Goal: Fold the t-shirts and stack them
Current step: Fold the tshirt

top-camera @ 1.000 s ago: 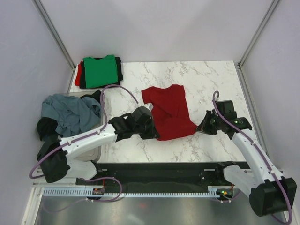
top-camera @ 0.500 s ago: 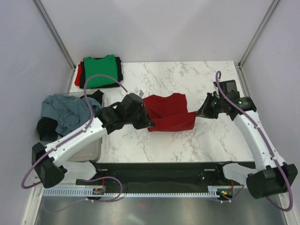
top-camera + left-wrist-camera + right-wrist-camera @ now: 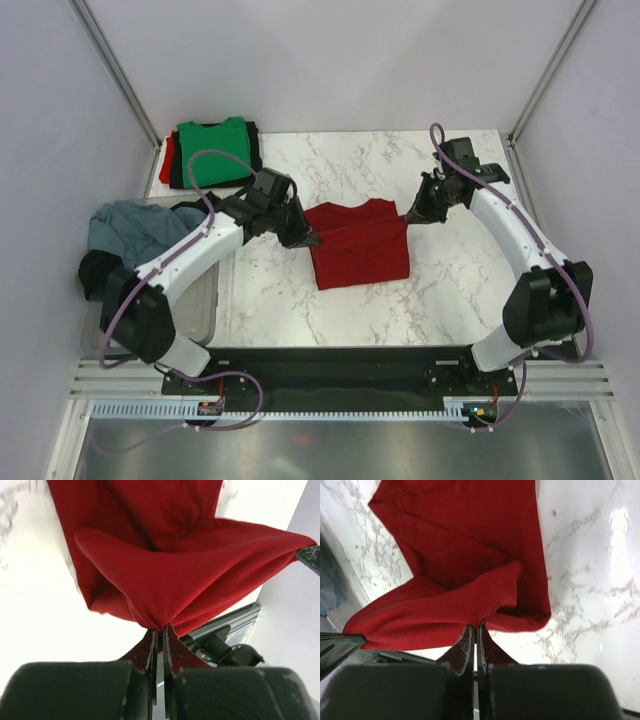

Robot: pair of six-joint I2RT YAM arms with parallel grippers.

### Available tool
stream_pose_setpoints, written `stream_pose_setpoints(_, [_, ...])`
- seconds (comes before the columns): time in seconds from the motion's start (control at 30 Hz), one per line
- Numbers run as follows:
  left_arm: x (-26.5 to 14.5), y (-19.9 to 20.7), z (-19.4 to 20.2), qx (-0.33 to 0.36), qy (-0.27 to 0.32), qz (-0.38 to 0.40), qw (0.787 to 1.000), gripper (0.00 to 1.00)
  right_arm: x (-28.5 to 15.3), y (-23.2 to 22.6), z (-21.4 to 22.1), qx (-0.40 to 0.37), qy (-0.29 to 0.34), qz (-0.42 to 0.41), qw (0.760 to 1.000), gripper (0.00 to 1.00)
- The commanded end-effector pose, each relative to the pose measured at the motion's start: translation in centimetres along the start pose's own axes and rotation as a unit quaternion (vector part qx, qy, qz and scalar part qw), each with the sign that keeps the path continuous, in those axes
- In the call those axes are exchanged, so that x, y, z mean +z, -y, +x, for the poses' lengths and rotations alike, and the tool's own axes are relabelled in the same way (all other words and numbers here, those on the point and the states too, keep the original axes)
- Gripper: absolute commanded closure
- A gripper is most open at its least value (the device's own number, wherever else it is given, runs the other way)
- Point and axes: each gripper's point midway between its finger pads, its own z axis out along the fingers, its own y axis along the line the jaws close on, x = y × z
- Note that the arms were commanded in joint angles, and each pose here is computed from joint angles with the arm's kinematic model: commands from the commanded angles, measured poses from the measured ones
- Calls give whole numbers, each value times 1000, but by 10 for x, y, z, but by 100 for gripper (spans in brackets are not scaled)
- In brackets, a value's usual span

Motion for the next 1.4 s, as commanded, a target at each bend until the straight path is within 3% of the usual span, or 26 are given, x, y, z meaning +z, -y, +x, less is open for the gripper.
stream_pose_setpoints(0.0, [10, 1, -28, 9, -16, 27, 999, 92, 18, -5, -48, -15, 49, 14, 999, 100])
stream_pose_setpoints(0.13, [56, -25, -57, -13, -57, 12, 998, 93, 52, -12, -79, -9, 47, 16, 999, 100])
stream_pose_setpoints(0.37, [107, -45, -126, -22, -50, -2, 999, 92, 119, -17, -119, 1, 35, 18, 999, 100])
stream_pose_setpoints(0.5, [124, -61, -155, -39, -45, -9, 998, 82, 160, -15, -136, 3, 28, 16, 999, 100])
stream_pose_setpoints(0.53, [124, -57, -166, -35, -38, -4, 999, 70, 166, -16, -139, 2, 28, 14, 1000, 96])
stream_pose_setpoints(0.6, [137, -71, -174, -44, -49, -8, 998, 52, 180, -18, -156, 2, 42, 8, 999, 61])
stream_pose_setpoints(0.63, [131, -62, -184, -40, -45, -6, 998, 37, 182, -20, -161, 8, 44, 1, 999, 48])
stream_pose_setpoints(0.67, [129, -59, -189, -35, -41, -8, 999, 32, 181, -27, -173, 8, 56, -12, 998, 31])
stream_pose_setpoints(0.7, [125, -56, -193, -25, -37, -10, 999, 29, 176, -31, -181, 10, 65, -19, 998, 28])
stream_pose_setpoints(0.73, [112, -46, -203, -12, -15, -12, 1000, 18, 170, -34, -187, 11, 73, -24, 997, 26])
stream_pose_setpoints(0.83, [79, -30, -212, 30, 33, -24, 999, 15, 129, -52, -202, -10, 117, -37, 992, 21])
stream_pose_setpoints(0.97, [47, -27, -197, 56, 63, -58, 995, 14, 74, -49, -179, -31, 150, -22, 988, 21])
stream_pose_setpoints(1.07, [45, -15, -164, 80, 55, -64, 993, 16, 61, -53, -138, -44, 136, -51, 988, 21])
stream_pose_setpoints(1.37, [110, 10, -32, 95, -49, -43, 993, 18, 111, -4, -14, -27, 13, -63, 998, 23])
